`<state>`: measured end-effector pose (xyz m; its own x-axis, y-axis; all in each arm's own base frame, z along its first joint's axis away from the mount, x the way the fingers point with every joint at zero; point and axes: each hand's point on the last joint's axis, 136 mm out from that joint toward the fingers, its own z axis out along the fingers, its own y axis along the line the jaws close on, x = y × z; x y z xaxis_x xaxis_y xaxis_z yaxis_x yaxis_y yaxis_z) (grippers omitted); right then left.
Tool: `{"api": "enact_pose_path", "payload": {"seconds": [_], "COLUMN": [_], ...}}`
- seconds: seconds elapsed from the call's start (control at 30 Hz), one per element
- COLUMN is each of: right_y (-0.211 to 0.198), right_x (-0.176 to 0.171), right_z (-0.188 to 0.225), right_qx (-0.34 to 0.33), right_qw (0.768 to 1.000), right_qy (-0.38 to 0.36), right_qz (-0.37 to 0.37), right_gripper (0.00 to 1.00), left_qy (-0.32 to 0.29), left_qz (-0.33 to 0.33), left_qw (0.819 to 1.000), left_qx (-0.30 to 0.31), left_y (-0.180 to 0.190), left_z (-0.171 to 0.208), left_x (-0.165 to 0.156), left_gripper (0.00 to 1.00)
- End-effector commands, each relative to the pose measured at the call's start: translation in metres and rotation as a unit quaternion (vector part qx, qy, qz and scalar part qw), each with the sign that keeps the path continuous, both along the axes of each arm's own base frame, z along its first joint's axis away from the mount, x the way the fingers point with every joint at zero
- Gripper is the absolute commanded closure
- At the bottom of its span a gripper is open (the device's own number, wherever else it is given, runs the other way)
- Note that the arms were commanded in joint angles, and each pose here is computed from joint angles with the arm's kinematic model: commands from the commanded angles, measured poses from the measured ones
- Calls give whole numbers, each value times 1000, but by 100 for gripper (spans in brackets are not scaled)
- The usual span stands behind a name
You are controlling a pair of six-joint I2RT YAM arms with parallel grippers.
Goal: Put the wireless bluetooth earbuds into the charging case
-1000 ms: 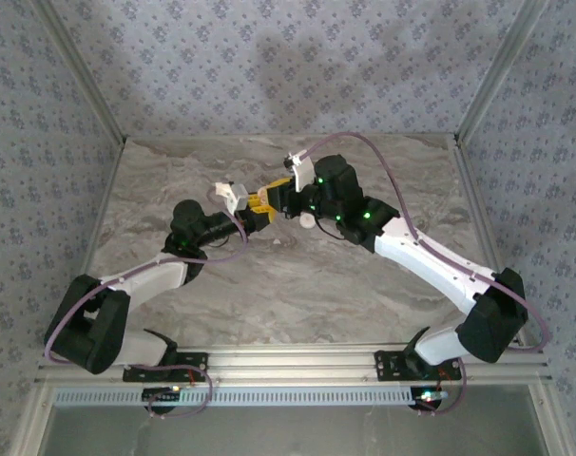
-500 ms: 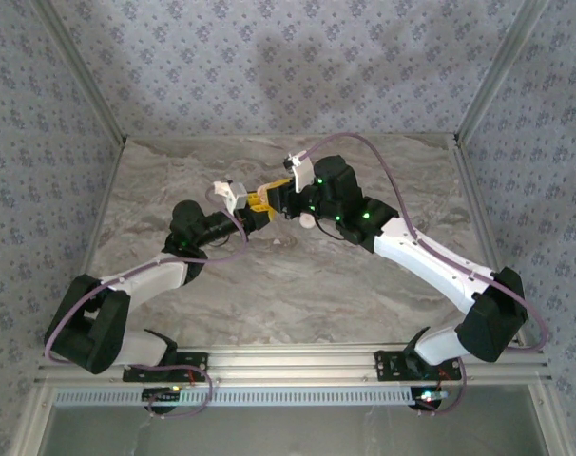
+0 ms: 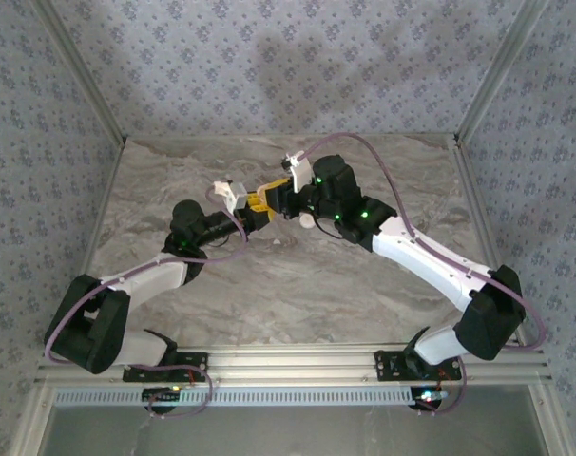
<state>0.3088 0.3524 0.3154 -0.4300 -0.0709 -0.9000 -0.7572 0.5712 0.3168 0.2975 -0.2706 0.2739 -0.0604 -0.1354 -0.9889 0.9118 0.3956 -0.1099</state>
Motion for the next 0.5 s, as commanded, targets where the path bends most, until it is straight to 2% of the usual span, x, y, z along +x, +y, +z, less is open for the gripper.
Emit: {"api": "enact_pose_path", "payload": {"seconds": [0.0, 0.47], "right_y": [13, 18], "right_x": [-10, -13], "right_z": [0, -20], "right_qx": [7, 0], "right_qw": [999, 997], "right_qy": [12, 49], "right_qz": [40, 65], "right_gripper": [79, 79], "left_qy": [-66, -73], "left_qz": [1, -2], "left_qw": [997, 997], "left_qx": [-30, -35], "left_y": [-1, 0], "left_z": [43, 49], "left_x": [-2, -5], "left_gripper": [80, 80]}}
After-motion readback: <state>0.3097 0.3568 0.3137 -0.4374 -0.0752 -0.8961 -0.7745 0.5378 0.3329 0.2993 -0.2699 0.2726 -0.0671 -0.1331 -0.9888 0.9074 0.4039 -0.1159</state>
